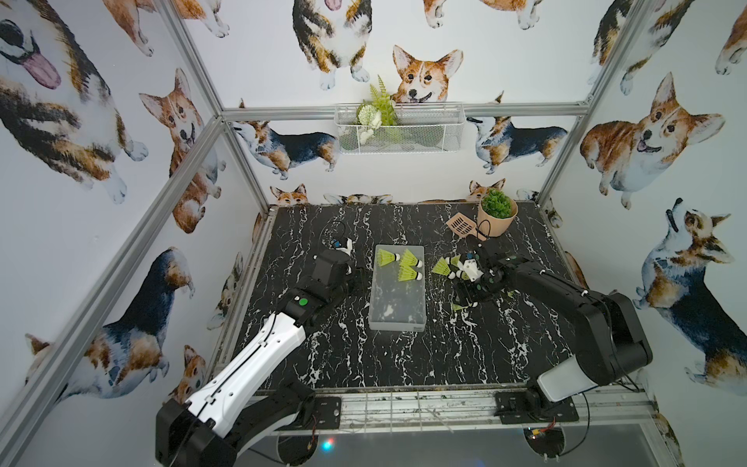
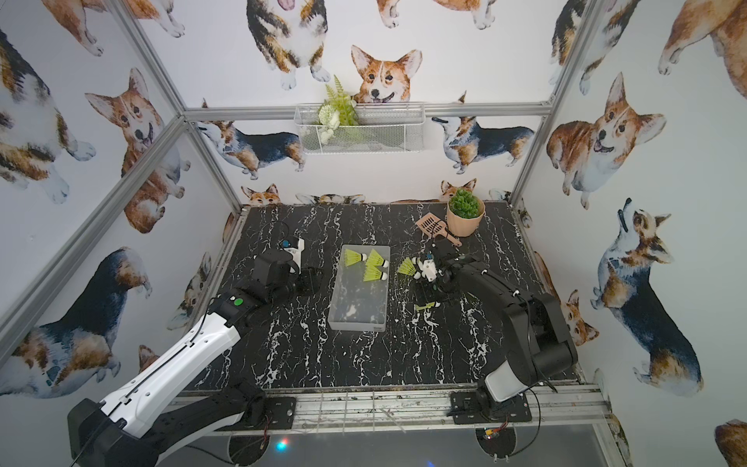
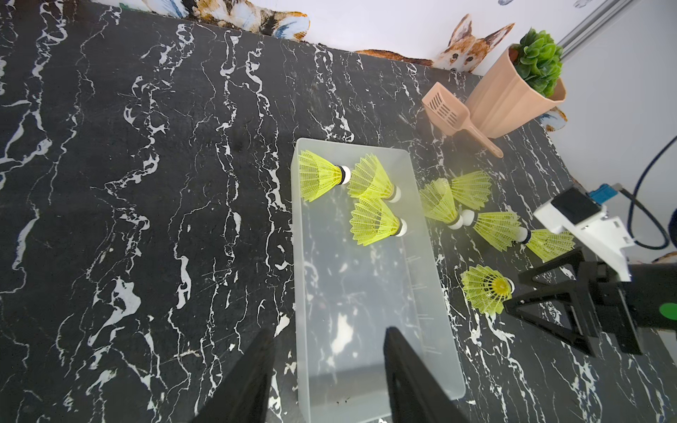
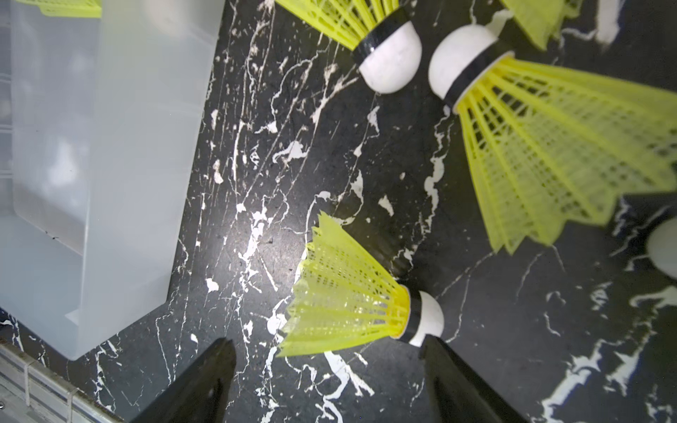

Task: Put the shuttlecocks into the storage box
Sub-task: Adjust the shuttlecock at the center of the board, then pick up the shuttlecock at the center of the board, then place the shuttlecock in the storage box.

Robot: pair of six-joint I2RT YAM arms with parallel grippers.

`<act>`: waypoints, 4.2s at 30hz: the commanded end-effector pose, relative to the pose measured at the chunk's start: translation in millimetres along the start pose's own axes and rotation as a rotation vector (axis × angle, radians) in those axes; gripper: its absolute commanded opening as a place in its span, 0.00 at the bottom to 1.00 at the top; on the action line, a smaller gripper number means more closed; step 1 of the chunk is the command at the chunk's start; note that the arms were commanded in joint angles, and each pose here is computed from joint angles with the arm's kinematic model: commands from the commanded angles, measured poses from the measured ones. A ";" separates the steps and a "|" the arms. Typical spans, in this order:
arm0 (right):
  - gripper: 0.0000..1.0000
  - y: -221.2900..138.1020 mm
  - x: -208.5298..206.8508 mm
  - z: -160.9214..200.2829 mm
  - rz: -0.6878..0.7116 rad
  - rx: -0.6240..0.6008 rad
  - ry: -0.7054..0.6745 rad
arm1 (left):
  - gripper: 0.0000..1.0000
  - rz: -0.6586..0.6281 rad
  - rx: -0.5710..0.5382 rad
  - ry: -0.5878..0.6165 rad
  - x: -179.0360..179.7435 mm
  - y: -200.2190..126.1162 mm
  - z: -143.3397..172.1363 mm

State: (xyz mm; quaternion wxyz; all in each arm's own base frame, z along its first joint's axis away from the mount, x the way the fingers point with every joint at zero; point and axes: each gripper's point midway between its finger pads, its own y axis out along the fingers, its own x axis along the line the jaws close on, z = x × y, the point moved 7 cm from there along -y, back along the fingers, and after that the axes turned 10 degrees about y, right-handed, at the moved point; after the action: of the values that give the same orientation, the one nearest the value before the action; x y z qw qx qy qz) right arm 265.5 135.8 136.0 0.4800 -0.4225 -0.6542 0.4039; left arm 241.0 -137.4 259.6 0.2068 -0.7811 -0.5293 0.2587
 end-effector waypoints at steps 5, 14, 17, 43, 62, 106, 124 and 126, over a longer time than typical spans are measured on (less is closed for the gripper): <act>0.83 -13.5 -8.0 5.5 0.039 -0.084 0.044 | 0.51 0.266 0.012 0.054 -30.7 1.1 -10.9; 0.74 -35.4 -42.2 15.0 0.063 -0.214 0.244 | 0.51 0.486 0.090 0.071 -86.0 15.6 -10.9; 0.70 -30.5 -49.6 21.2 0.104 -0.200 0.286 | 0.51 0.552 0.124 0.073 -118.7 28.8 -5.0; 0.51 14.9 -55.6 2.8 0.072 -0.140 0.461 | 0.57 0.527 0.407 -0.029 -228.0 161.7 72.3; 0.52 16.0 -55.3 6.8 0.065 -0.129 0.457 | 0.31 0.522 0.446 -0.075 -221.8 197.8 87.0; 0.75 -88.7 -38.5 16.0 0.052 -0.453 0.321 | 0.00 0.422 0.325 0.034 -38.0 72.5 -29.5; 0.75 -104.0 -33.4 22.5 0.025 -0.484 0.308 | 0.00 0.388 0.466 0.078 -14.7 119.8 -14.7; 0.75 -104.4 -33.3 23.0 0.024 -0.486 0.308 | 0.00 0.381 0.476 0.076 -13.2 124.7 -13.3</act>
State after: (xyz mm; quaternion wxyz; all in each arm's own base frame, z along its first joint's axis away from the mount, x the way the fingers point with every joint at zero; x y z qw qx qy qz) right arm 233.2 69.3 215.9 0.4607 -0.5883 -0.6427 0.1690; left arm 331.6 -193.8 200.8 0.3441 -0.8046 -0.2938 0.3845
